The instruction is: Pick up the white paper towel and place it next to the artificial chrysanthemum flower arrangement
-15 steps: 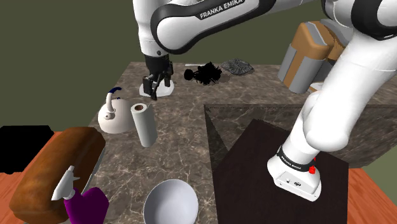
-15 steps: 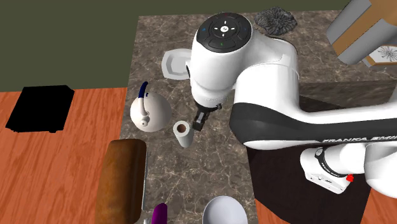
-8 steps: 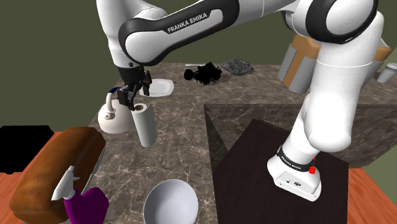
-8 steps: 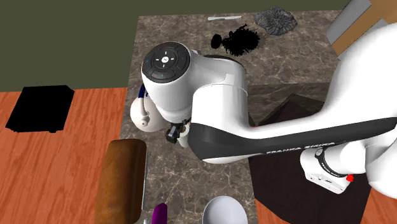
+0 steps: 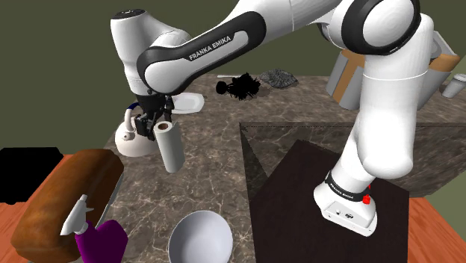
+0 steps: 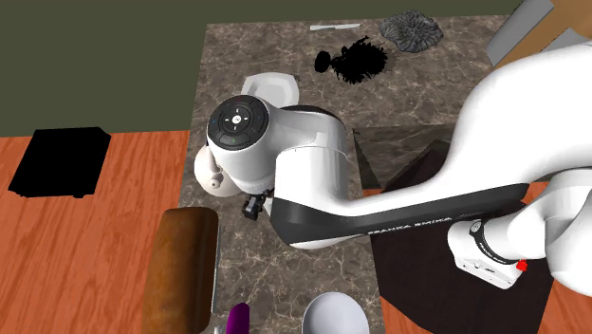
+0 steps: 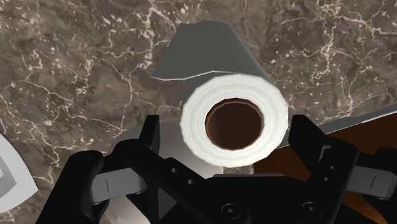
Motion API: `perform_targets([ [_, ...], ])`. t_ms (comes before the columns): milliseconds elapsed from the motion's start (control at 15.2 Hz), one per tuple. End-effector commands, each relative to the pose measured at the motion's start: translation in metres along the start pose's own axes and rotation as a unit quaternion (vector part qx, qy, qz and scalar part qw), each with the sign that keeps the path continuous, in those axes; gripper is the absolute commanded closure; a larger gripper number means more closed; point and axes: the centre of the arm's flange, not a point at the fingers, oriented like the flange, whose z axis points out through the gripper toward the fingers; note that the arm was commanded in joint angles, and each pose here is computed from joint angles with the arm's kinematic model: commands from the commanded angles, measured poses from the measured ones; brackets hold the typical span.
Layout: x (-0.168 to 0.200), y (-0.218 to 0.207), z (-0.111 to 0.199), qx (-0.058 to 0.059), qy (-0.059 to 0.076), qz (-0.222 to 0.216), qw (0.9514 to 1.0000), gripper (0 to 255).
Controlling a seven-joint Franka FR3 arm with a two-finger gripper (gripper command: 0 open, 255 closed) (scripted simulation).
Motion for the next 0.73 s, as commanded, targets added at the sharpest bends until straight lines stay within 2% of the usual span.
perform_targets([
  [0,0.0,-0.0003,0.0063,0.0,0.0,0.0,1.0,0],
  [462,0.0,-0.0003,0.0062,0.0,0.0,0.0,1.0,0],
  [528,0.0,-0.0003,0.0062,0.0,0.0,0.0,1.0,255],
  [660,-0.0001,-0.0003,0.0063,0.0,0.0,0.0,1.0,255],
])
